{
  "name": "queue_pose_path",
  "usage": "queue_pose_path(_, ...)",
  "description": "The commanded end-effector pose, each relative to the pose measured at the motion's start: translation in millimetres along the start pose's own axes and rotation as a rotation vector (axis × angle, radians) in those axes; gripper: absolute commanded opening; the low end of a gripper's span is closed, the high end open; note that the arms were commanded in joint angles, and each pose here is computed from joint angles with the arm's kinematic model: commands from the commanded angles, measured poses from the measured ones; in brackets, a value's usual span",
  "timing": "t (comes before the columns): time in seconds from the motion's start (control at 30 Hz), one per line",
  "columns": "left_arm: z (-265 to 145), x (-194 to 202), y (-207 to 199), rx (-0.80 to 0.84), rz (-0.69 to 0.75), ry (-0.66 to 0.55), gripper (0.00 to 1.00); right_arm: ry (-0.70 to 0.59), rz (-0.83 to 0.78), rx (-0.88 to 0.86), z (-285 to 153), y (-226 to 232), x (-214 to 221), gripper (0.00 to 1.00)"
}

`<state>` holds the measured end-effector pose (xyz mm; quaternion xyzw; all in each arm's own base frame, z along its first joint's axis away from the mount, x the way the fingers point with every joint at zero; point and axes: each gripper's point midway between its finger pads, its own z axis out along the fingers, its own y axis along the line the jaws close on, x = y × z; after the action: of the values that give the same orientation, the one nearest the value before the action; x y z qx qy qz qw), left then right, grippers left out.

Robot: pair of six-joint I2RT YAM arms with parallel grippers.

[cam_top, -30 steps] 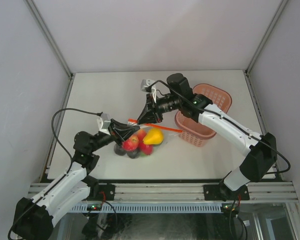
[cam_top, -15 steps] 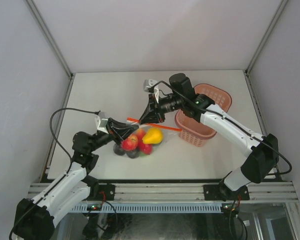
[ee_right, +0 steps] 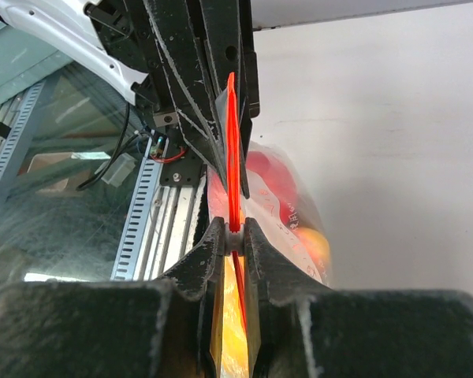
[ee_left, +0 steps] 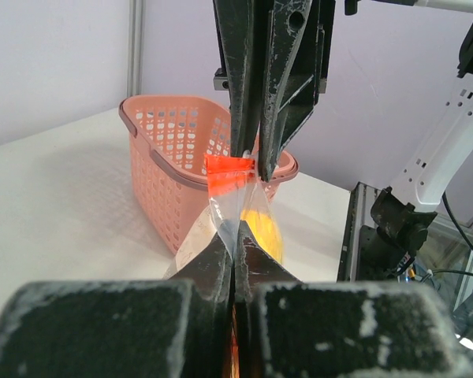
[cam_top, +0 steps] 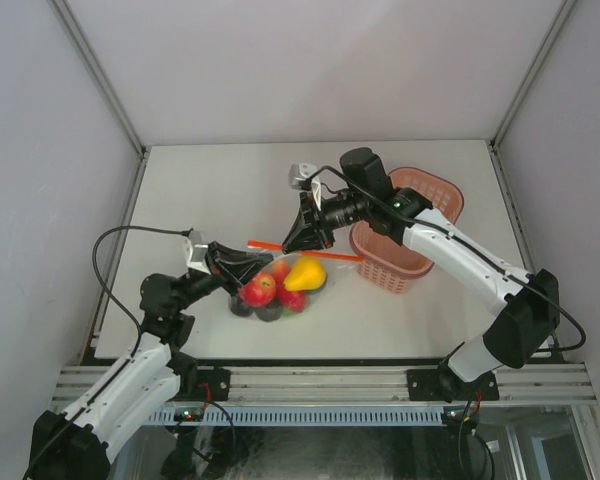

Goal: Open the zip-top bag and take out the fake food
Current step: Unzip the zipper food storage bag at the center of the board.

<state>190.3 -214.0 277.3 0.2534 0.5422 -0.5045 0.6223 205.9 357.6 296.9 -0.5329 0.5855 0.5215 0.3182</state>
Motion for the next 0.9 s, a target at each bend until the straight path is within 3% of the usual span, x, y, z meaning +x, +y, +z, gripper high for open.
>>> queue_pose_path(0.0,-2.7,-9.5,2.5,-0.020,0.011,-0.049,0.00,-0.040,-0.097,-0.008,-15.6,12.7,-17.9,0.00)
queue_pose_path(0.87,-8.1,-15.3,10.9,-0.065,-0.015,-0.074,0.00,-0.042,-0.110,-0.022,-28.8,15.2,-16.4,0.00)
